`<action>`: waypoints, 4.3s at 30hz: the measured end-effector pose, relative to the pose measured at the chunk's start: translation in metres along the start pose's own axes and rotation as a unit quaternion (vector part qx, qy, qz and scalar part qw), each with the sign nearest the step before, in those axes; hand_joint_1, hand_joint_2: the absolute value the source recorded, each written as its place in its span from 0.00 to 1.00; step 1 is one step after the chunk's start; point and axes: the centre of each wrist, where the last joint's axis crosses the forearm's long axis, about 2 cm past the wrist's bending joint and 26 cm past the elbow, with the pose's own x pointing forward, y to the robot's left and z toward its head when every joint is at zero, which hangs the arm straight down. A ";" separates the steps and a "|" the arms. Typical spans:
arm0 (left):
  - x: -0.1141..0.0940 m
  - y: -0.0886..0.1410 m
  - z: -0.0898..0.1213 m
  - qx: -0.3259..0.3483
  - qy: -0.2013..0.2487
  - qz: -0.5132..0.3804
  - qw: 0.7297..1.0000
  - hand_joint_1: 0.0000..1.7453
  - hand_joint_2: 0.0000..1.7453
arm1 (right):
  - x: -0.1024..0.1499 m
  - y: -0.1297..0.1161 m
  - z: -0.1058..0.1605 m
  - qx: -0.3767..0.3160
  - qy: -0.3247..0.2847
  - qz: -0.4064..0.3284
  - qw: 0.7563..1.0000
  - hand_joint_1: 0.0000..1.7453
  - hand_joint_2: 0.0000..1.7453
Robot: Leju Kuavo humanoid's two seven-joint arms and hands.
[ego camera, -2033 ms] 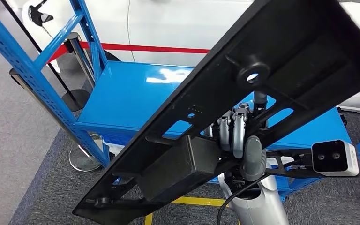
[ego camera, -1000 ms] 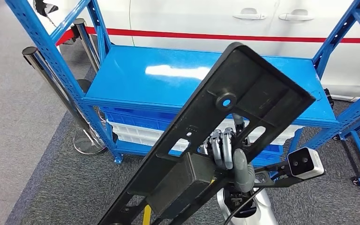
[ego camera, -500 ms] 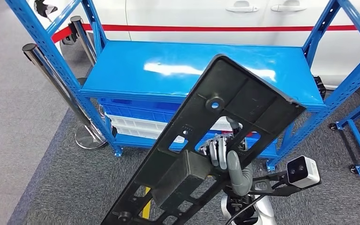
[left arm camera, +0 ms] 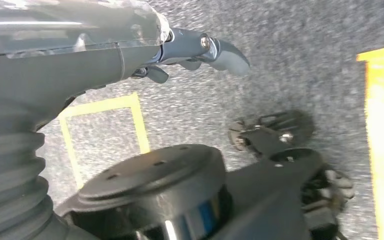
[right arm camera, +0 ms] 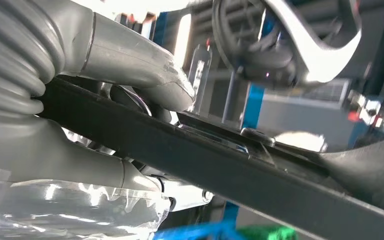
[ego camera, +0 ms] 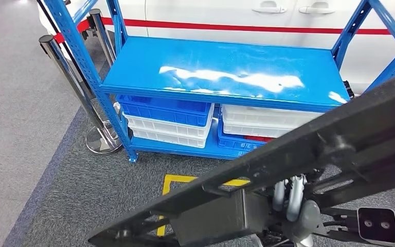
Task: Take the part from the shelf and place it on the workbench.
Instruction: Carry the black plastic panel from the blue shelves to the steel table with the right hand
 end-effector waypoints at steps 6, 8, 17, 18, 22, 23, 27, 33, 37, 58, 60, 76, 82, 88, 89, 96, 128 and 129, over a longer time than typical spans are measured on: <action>-0.002 0.005 -0.001 -0.002 0.005 -0.015 1.000 0.00 1.00 | -0.001 0.005 -0.008 0.026 -0.011 -0.008 1.000 1.00 1.00; -0.002 0.006 -0.001 -0.005 0.005 -0.022 1.000 0.00 1.00 | -0.002 0.006 -0.009 0.029 -0.013 -0.009 0.999 1.00 1.00; 0.000 0.013 -0.002 -0.007 -0.003 -0.044 0.999 0.00 1.00 | -0.006 0.009 -0.012 0.034 -0.016 -0.008 0.999 1.00 1.00; 0.000 0.013 -0.002 -0.007 -0.004 -0.045 0.999 0.00 1.00 | -0.007 0.008 -0.012 0.034 -0.014 -0.007 0.999 1.00 1.00; -0.001 0.014 -0.002 -0.006 -0.011 -0.047 0.999 0.00 1.00 | -0.007 0.007 -0.012 0.031 -0.013 -0.004 0.999 1.00 1.00; 0.000 0.014 -0.002 -0.006 -0.013 -0.046 0.999 0.00 1.00 | -0.008 0.007 -0.013 0.030 -0.013 -0.003 0.999 1.00 1.00; 0.000 0.009 -0.001 -0.009 -0.013 -0.040 0.999 0.00 1.00 | -0.009 0.005 -0.016 0.025 -0.015 -0.002 1.000 1.00 1.00; 0.002 0.001 0.000 -0.020 -0.002 -0.039 0.999 0.00 1.00 | -0.009 0.003 -0.013 0.013 0.006 0.003 1.000 1.00 1.00; 0.005 -0.004 0.000 -0.024 0.005 -0.041 0.999 0.00 1.00 | -0.009 0.004 -0.011 0.011 0.020 0.002 1.000 1.00 1.00; 0.005 -0.009 0.001 -0.026 -0.009 -0.052 0.998 0.00 1.00 | -0.004 0.007 -0.002 0.022 0.032 0.000 0.999 1.00 1.00; 0.005 -0.010 0.001 -0.026 -0.009 -0.055 0.998 0.00 1.00 | -0.004 0.007 -0.002 0.024 0.029 0.000 0.999 1.00 1.00; 0.004 -0.002 0.000 -0.009 -0.010 -0.051 0.999 0.00 1.00 | -0.001 0.005 0.000 0.032 0.017 0.005 0.999 1.00 1.00; 0.006 0.001 -0.001 -0.006 -0.011 -0.051 0.999 0.00 1.00 | -0.001 0.004 0.001 0.032 0.021 0.014 0.999 1.00 1.00; 0.004 0.004 -0.001 -0.001 -0.008 -0.052 0.999 0.00 1.00 | 0.000 0.003 0.002 0.033 0.021 0.018 0.999 1.00 1.00; 0.004 0.005 -0.001 0.000 -0.008 -0.053 0.999 0.00 1.00 | 0.000 0.003 0.002 0.034 0.022 0.019 0.999 1.00 1.00; 0.000 0.006 -0.001 0.003 -0.006 -0.058 0.998 0.00 1.00 | 0.001 0.004 0.005 0.034 0.032 0.025 0.999 1.00 1.00; 0.000 0.009 -0.001 -0.001 0.015 -0.062 0.998 0.00 1.00 | 0.001 0.004 0.006 0.030 0.026 0.026 0.999 1.00 1.00; 0.000 0.009 -0.001 -0.003 0.017 -0.062 0.998 0.00 1.00 | 0.001 0.004 0.006 0.030 0.026 0.026 0.999 1.00 1.00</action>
